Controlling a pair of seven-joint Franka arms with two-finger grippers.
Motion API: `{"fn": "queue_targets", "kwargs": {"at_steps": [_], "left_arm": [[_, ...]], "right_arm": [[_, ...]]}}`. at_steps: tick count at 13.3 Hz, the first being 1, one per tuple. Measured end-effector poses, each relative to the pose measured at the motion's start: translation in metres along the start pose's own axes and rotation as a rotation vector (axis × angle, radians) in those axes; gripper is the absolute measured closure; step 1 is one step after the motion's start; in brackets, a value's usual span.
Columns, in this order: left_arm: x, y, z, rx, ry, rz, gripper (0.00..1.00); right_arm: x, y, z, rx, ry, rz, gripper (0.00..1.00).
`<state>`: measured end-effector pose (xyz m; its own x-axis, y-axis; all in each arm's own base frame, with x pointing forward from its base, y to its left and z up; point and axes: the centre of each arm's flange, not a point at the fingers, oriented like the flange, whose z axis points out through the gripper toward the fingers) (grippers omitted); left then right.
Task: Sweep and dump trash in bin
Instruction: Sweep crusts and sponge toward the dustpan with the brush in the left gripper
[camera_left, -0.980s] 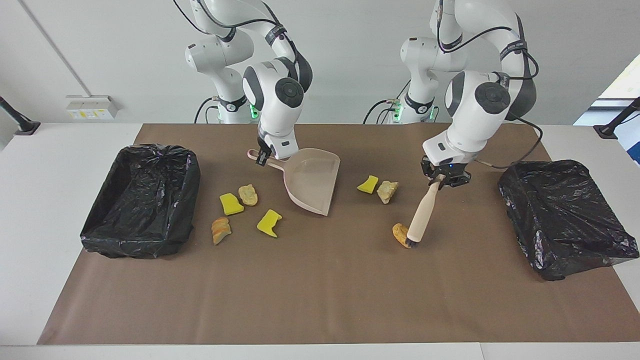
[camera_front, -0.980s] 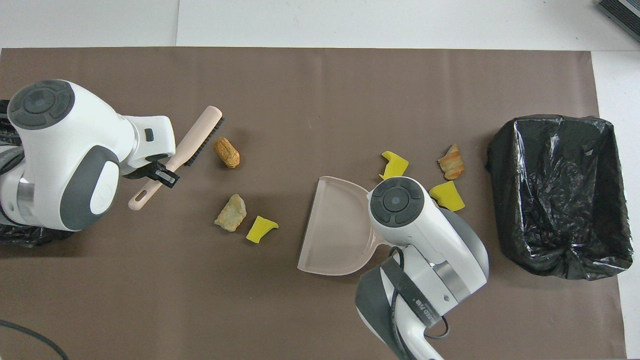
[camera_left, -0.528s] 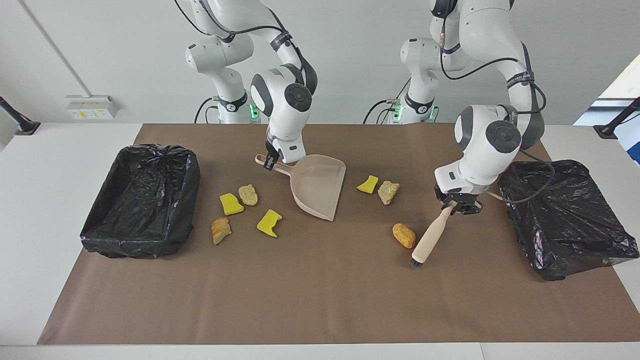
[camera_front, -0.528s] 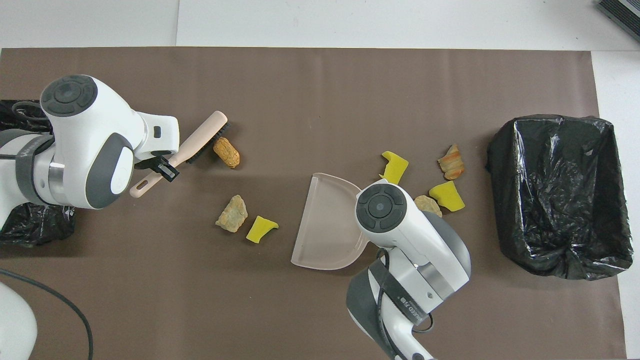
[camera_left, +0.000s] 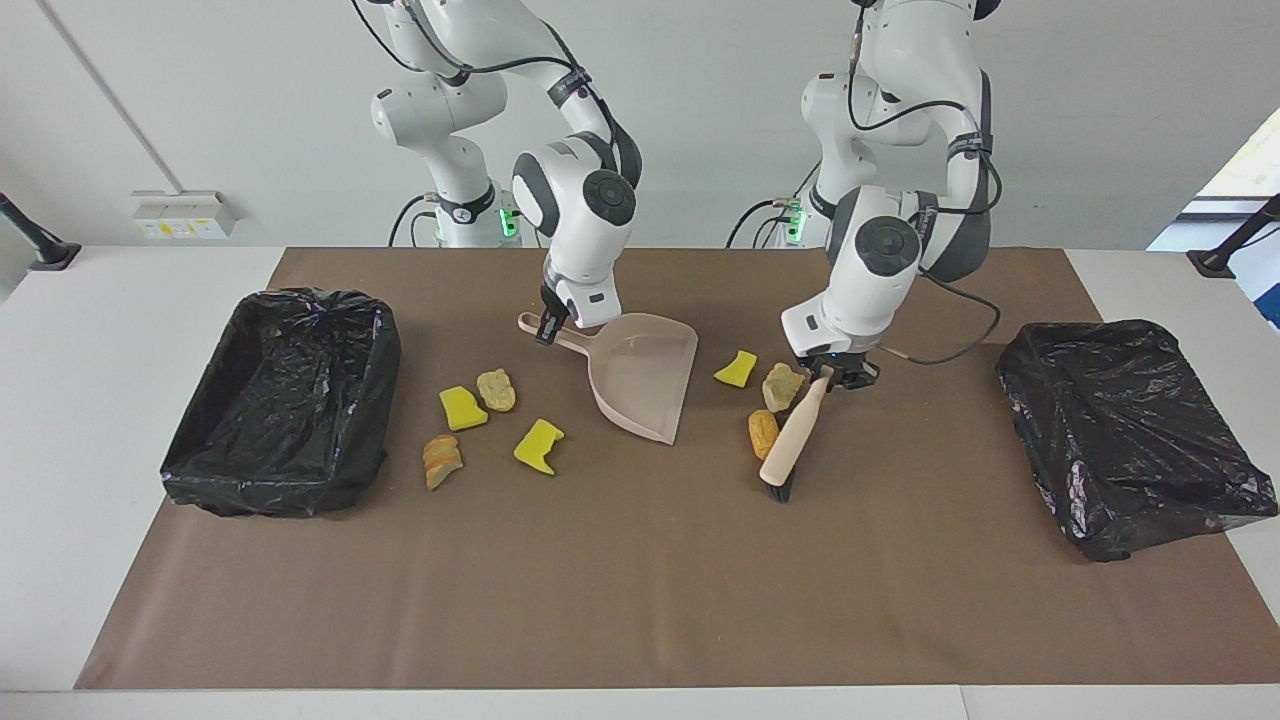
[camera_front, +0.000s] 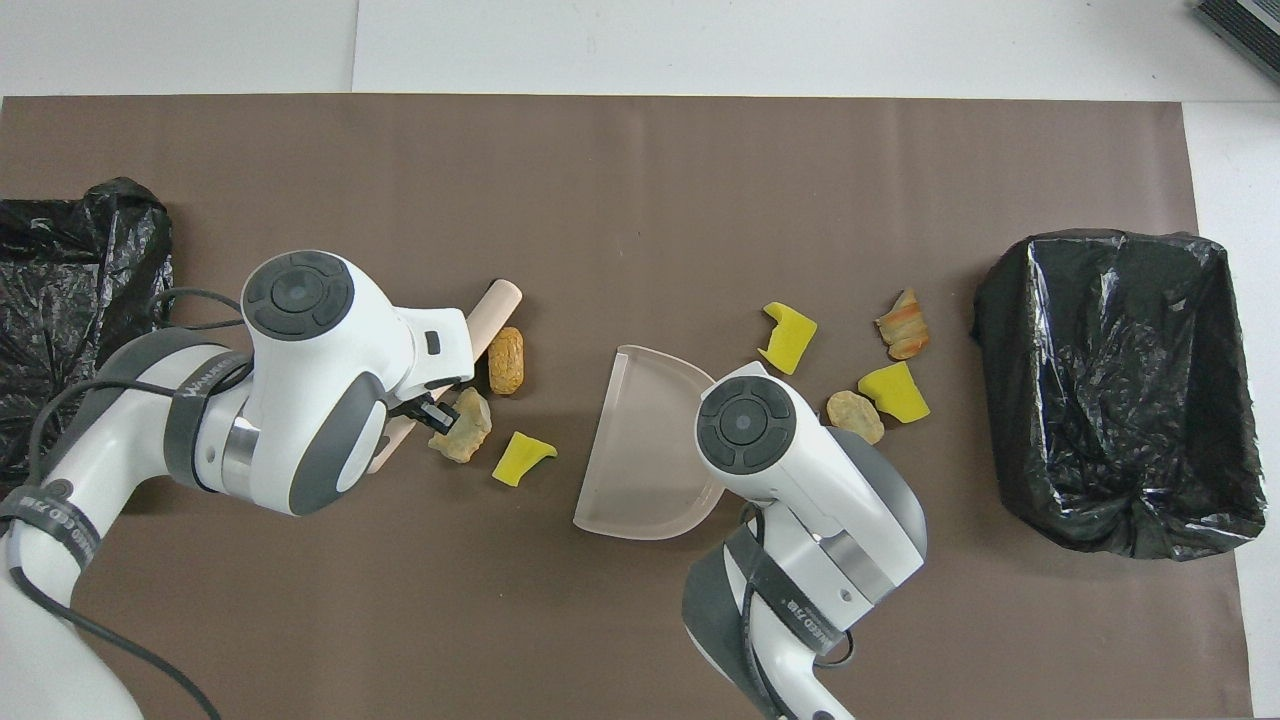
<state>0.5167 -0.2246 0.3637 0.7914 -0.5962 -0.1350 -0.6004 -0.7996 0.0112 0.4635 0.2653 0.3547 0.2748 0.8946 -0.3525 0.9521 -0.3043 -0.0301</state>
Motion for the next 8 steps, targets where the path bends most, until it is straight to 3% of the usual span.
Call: {"fn": "queue_targets", "kwargs": {"at_steps": [2,5,8], "left_arm": [[-0.002,0.045,0.000,-0.018,-0.003,0.018,0.74],[-0.007,0.105,-0.003,-0.109,-0.016,0.033,0.74],[-0.008,0.144,-0.021,-0.221,0.013,-0.035,0.74]], "right_arm": [[0.000,0.000,0.000,0.000,0.000,0.000,0.68],[0.000,0.000,0.000,0.000,0.000,0.000,0.68],[0.000,0.000,0.000,-0.001,0.000,0.000,0.68]]}}
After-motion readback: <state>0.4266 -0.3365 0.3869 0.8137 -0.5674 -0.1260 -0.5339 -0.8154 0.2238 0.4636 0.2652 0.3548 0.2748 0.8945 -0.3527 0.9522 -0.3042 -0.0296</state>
